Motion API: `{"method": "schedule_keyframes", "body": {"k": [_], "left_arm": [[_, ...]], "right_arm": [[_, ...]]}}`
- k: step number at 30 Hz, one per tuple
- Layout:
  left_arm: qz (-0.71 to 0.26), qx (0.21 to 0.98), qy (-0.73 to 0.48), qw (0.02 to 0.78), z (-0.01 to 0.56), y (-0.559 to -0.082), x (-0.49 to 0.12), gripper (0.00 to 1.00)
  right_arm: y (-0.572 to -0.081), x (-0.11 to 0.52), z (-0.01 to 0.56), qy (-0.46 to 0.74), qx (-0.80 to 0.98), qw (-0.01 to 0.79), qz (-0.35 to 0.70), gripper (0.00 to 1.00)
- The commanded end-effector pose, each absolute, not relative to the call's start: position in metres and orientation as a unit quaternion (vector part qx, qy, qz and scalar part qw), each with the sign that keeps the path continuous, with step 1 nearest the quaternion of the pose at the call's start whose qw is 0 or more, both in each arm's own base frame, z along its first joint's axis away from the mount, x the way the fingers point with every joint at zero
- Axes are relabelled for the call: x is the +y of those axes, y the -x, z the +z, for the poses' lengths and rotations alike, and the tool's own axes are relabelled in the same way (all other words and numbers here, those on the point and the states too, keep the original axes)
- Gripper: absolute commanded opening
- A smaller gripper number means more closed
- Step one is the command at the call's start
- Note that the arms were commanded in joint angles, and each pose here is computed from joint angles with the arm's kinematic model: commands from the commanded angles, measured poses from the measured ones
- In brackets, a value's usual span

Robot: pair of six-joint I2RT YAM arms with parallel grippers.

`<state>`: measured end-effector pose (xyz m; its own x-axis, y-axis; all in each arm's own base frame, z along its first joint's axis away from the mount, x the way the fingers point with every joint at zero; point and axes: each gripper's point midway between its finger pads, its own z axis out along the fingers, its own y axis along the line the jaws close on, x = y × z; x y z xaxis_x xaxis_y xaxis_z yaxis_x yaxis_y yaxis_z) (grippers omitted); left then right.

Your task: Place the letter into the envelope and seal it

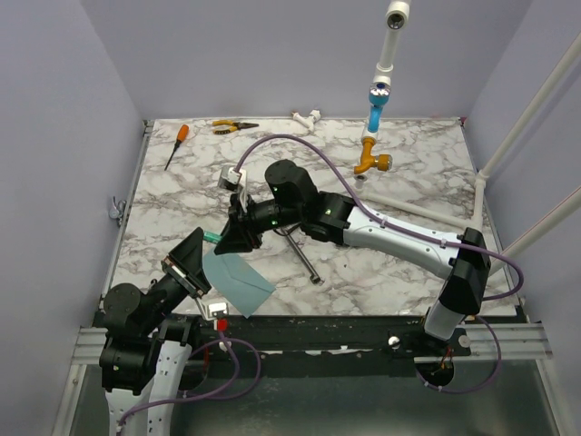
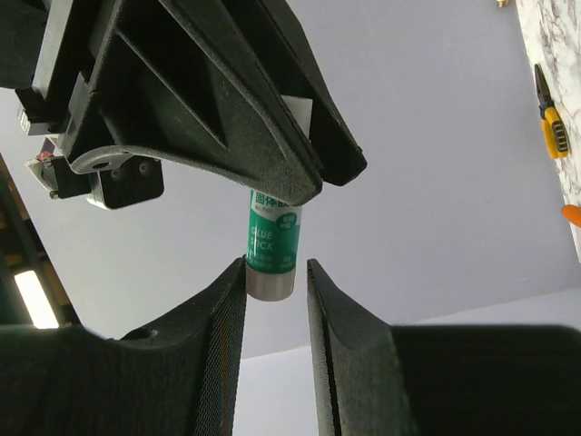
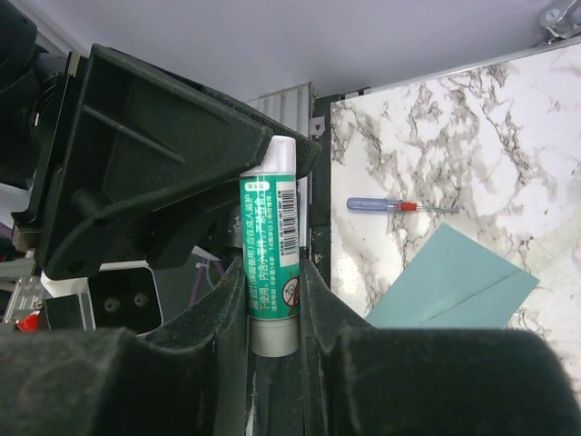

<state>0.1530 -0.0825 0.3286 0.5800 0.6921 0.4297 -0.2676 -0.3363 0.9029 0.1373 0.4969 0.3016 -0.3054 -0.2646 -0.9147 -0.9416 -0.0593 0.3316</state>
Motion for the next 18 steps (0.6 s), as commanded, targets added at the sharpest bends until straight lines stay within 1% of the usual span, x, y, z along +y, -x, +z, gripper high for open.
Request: {"method": "schedule_keyframes", "body": {"k": [1, 6, 12, 16, 18], "left_arm": [[0.425, 0.133, -0.698, 0.561, 0.333, -0.150, -0.089, 0.31], [0.424, 0.142, -0.696, 0.562, 0.335, -0.151, -0.087, 0.28], [0.425, 0.160, -0.691, 0.563, 0.339, -0.152, -0.083, 0.31], [0.423, 0.142, -0.696, 0.562, 0.338, -0.149, -0.087, 0.32], [0.421, 0.131, -0.700, 0.561, 0.336, -0.148, -0.090, 0.30]], "right_arm": [[-0.126, 0.504, 0.312, 0.510, 0.583, 0.311, 0.550, 0.01], [-0.125, 0.503, 0.308, 0.516, 0.584, 0.309, 0.545, 0.00], [-0.123, 0.493, 0.296, 0.533, 0.590, 0.306, 0.524, 0.01], [-0.123, 0.489, 0.296, 0.532, 0.591, 0.308, 0.522, 0.01], [-0.122, 0.490, 0.298, 0.532, 0.587, 0.309, 0.526, 0.01]]}}
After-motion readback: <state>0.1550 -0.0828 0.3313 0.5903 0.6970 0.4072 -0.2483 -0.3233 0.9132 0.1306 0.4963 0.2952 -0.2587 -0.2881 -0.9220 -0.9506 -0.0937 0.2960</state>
